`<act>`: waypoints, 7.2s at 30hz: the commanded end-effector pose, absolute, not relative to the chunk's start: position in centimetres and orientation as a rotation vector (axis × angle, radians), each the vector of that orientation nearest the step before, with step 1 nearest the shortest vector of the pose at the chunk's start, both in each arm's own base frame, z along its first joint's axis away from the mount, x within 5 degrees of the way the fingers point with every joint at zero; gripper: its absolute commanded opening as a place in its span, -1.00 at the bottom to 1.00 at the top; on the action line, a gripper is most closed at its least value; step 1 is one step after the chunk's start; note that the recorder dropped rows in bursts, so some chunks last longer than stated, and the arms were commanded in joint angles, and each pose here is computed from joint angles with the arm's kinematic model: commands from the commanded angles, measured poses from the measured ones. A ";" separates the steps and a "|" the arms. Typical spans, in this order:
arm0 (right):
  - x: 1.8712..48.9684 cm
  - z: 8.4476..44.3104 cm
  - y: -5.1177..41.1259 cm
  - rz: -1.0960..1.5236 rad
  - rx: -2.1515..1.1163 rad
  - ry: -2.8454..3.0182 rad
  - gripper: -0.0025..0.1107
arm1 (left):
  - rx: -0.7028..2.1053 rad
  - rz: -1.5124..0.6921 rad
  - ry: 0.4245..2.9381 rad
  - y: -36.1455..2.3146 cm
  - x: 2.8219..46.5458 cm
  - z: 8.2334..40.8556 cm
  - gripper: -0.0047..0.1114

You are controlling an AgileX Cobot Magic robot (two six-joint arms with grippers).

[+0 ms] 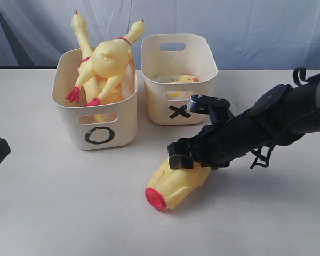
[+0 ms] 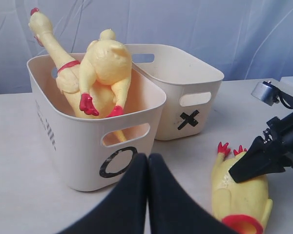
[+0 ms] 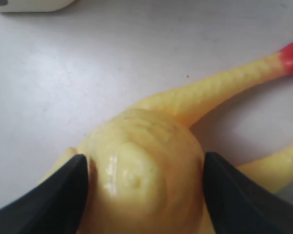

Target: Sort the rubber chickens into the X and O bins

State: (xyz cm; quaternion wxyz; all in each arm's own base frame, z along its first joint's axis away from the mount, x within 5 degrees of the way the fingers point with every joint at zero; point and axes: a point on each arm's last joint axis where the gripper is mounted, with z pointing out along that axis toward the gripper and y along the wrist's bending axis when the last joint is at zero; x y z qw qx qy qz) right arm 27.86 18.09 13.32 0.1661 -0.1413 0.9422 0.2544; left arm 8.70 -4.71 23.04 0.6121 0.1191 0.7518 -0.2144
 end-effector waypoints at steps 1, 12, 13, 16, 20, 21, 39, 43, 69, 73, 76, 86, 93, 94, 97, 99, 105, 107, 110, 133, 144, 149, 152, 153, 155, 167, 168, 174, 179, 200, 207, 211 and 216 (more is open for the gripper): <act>27.4 13.3 18.5 0.813 -0.383 2.716 -0.97 | 0.265 -0.505 1.729 -4.7 8.6 23.0 -0.92; 27.5 18.0 19.4 0.963 -0.440 2.591 -0.97 | 0.264 -0.507 1.733 -4.7 8.6 23.0 -0.92; 27.5 18.7 19.5 0.974 -0.446 2.568 -0.97 | 0.264 -0.507 1.733 -4.7 8.6 23.0 -0.92; 27.4 20.8 19.6 1.009 -0.476 2.505 -0.97 | 0.264 -0.507 1.733 -4.7 8.6 23.0 -0.92; 27.3 23.7 19.7 1.034 -0.501 2.411 -0.97 | 0.264 -0.507 1.733 -4.7 8.6 23.0 -0.92; 27.4 24.4 19.7 1.036 -0.506 2.387 -0.97 | 0.264 -0.507 1.733 -4.7 8.6 23.0 -0.92; 32.6 29.9 16.5 0.545 -0.034 1.977 -0.97 | 0.256 -0.513 1.735 -4.7 8.6 23.0 -0.92; 34.6 30.6 17.0 0.456 -0.080 1.909 -0.97 | 0.251 -0.520 1.741 -4.7 8.6 23.0 -0.92; 42.0 24.8 20.5 -0.053 -0.675 1.668 -0.67 | 0.245 -0.524 1.742 -4.7 8.6 23.0 -0.92; 42.1 25.0 20.4 -0.067 -0.648 1.643 0.46 | 0.245 -0.524 1.742 -4.7 8.6 23.0 -0.92; 42.1 25.2 20.4 -0.063 -0.642 1.644 0.45 | 0.245 -0.524 1.742 -4.7 8.6 23.0 -0.92; 41.8 25.8 20.3 -0.046 -0.640 1.648 0.43 | 0.245 -0.524 1.742 -4.7 8.6 23.0 -0.92; 41.1 27.4 20.1 -0.003 -0.626 1.663 0.31 | 0.245 -0.524 1.742 -4.7 8.6 23.0 -0.92; 40.9 27.7 20.1 0.015 -0.622 1.677 0.17 | 0.245 -0.524 1.742 -4.7 8.6 23.0 -0.92; 40.1 28.4 20.2 0.063 -0.672 1.722 -0.57 | 0.245 -0.524 1.742 -4.7 8.6 23.0 -0.92; 39.5 28.8 20.2 0.105 -0.684 1.753 -0.94 | 0.245 -0.524 1.742 -4.7 8.6 23.0 -0.92; 37.9 29.8 20.3 0.210 -0.751 1.840 -0.93 | 0.245 -0.524 1.742 -4.7 8.6 23.0 -0.92; 37.6 30.2 20.3 0.224 -0.757 1.845 -0.93 | 0.245 -0.524 1.742 -4.7 8.6 23.0 -0.92; 37.5 30.3 20.3 0.226 -0.755 1.844 -0.93 | 0.247 -0.523 1.742 -4.7 8.6 23.0 -0.92; 37.5 30.2 20.3 0.239 -0.744 1.852 -0.93 | 0.260 -0.517 1.748 -4.7 8.6 22.9 -0.92; 35.5 34.8 19.3 0.245 -0.708 1.746 -0.93 | 0.261 -0.516 1.745 -4.7 8.6 22.9 -0.92; 33.2 39.0 18.1 0.249 -0.673 1.644 -0.93 | 0.254 -0.523 1.712 -4.5 8.3 23.2 -0.92; 31.6 41.3 17.3 0.252 -0.653 1.585 -0.93 | 0.244 -0.522 1.694 -4.4 8.1 23.4 -0.92; 31.1 42.1 17.0 0.253 -0.646 1.565 -0.93 | 0.237 -0.517 1.689 -4.3 8.1 23.4 -0.92; 29.9 43.6 16.4 0.254 -0.632 1.523 -0.93 | 0.214 -0.500 1.681 -4.0 8.1 23.5 -0.92; 19.3 52.9 10.8 0.261 -0.524 1.214 -0.93 | 0.018 -0.349 1.546 -1.7 7.3 24.6 -0.92; 18.3 53.5 10.2 0.257 -0.511 1.189 -0.93 | 0.001 -0.334 1.527 -1.5 7.1 24.8 -0.92; 11.4 56.8 5.6 0.192 -0.408 1.018 -0.93 | -0.112 -0.217 1.438 -0.3 6.2 25.3 -0.92; 5.7 58.2 2.6 0.107 -0.323 0.895 -0.93 | -0.153 -0.169 1.413 0.1 6.0 25.4 -0.92; -7.4 57.8 -0.9 0.159 -0.175 0.613 -0.93 | -0.143 -0.172 1.309 0.1 4.6 26.0 -0.92; -9.9 53.1 -0.5 0.139 -0.133 0.623 -0.93 | -0.143 -0.172 1.309 0.1 4.6 26.0 -0.92; -6.7 48.8 -0.1 0.145 -0.139 0.760 -0.93 | 0.104 0.121 1.314 0.0 4.6 25.8 -0.92; -1.1 43.2 0.7 0.151 -0.152 0.989 -0.93 | 0.104 0.118 1.341 0.0 4.9 24.9 -0.92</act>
